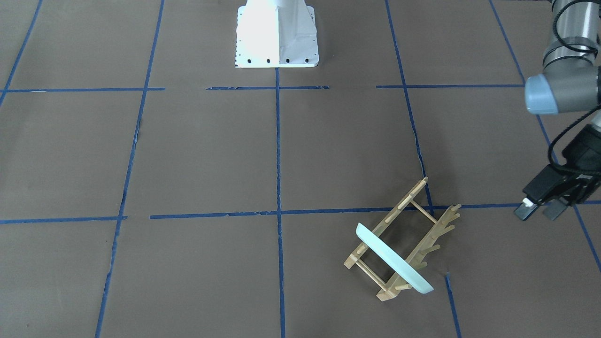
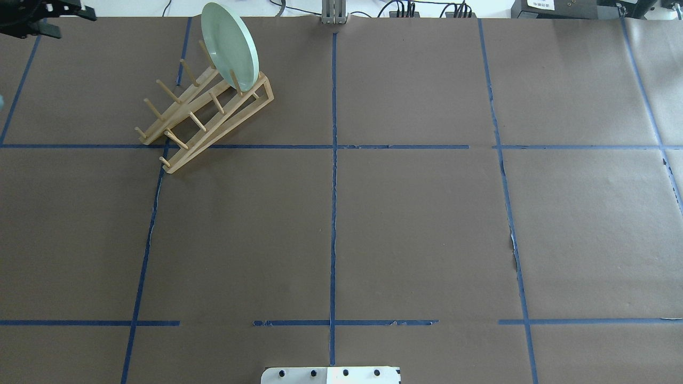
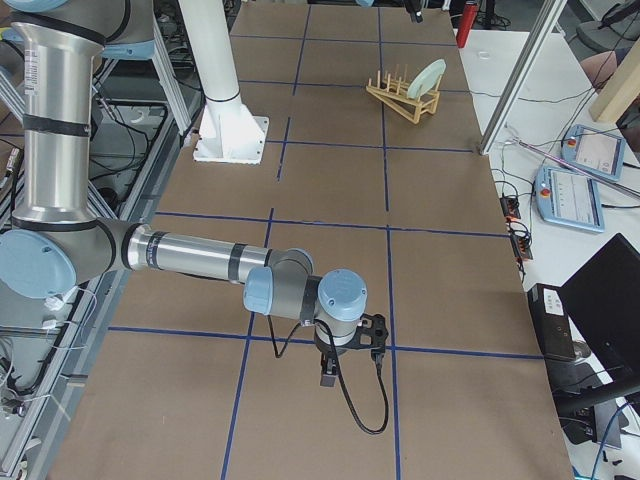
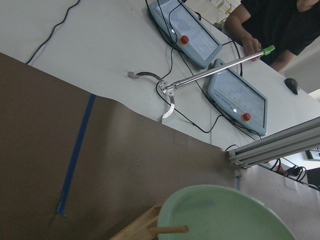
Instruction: Place plate on rack
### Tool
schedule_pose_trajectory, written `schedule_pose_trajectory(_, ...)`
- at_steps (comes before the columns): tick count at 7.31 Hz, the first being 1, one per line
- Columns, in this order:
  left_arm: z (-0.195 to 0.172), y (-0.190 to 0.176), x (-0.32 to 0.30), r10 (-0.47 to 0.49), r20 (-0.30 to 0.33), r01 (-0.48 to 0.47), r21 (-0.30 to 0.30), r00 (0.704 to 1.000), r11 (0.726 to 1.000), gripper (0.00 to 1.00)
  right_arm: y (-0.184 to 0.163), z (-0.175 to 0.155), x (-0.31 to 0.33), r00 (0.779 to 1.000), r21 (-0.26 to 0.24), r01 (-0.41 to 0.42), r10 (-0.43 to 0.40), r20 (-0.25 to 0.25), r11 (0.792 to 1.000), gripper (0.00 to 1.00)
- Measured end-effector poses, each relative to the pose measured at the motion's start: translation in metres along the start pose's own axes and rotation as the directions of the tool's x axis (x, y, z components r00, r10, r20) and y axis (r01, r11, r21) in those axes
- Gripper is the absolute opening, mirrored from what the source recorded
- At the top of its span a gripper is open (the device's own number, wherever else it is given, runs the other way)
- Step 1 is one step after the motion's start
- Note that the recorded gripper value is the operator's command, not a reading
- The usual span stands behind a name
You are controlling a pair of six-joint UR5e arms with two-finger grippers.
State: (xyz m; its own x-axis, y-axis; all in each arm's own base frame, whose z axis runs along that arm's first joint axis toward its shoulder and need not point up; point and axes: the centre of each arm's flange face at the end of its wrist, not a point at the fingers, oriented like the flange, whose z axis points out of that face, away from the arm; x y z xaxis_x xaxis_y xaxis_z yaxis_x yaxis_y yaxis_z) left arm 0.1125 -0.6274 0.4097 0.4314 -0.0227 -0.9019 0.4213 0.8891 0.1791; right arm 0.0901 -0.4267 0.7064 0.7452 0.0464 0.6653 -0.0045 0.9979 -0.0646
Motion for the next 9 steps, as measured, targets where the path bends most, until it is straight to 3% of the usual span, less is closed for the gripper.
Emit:
schedule_pose_trajectory(1,-0.029,0.006,-0.051,0.119,0.085,-0.117,-0.034,0.989,0.993,1.0,0.0,0.0,0.0,1.0,0.0,0.0,0.0,0.0,1.0,1.0)
schedule_pose_trajectory(3,-0.1,0.016,-0.159,0.336,0.224,-0.312,-0.135,0.915,0.94,1.0,0.0,0.0,0.0,1.0,0.0,0.0,0.0,0.0,1.0,1.0)
schedule_pose_trajectory(4,-0.129,0.024,-0.207,0.404,0.259,-0.358,-0.206,0.877,0.911,1.0,0.0,0.0,0.0,1.0,0.0,0.0,0.0,0.0,1.0,1.0)
schedule_pose_trajectory(5,-0.145,0.048,-0.255,0.434,0.266,-0.356,-0.295,0.861,0.887,1.0,0.0,0.0,0.0,1.0,0.0,0.0,0.0,0.0,1.0,1.0)
schedule_pose_trajectory(7,-0.154,0.098,-0.312,0.31,0.258,-0.173,-0.442,0.915,0.88,1.0,0.0,0.0,0.0,1.0,0.0,0.0,0.0,0.0,1.0,1.0)
schedule_pose_trajectory(9,-0.161,0.113,-0.307,0.233,0.241,-0.094,-0.476,0.942,0.874,1.0,0.0,0.0,0.0,1.0,0.0,0.0,0.0,0.0,1.0,1.0)
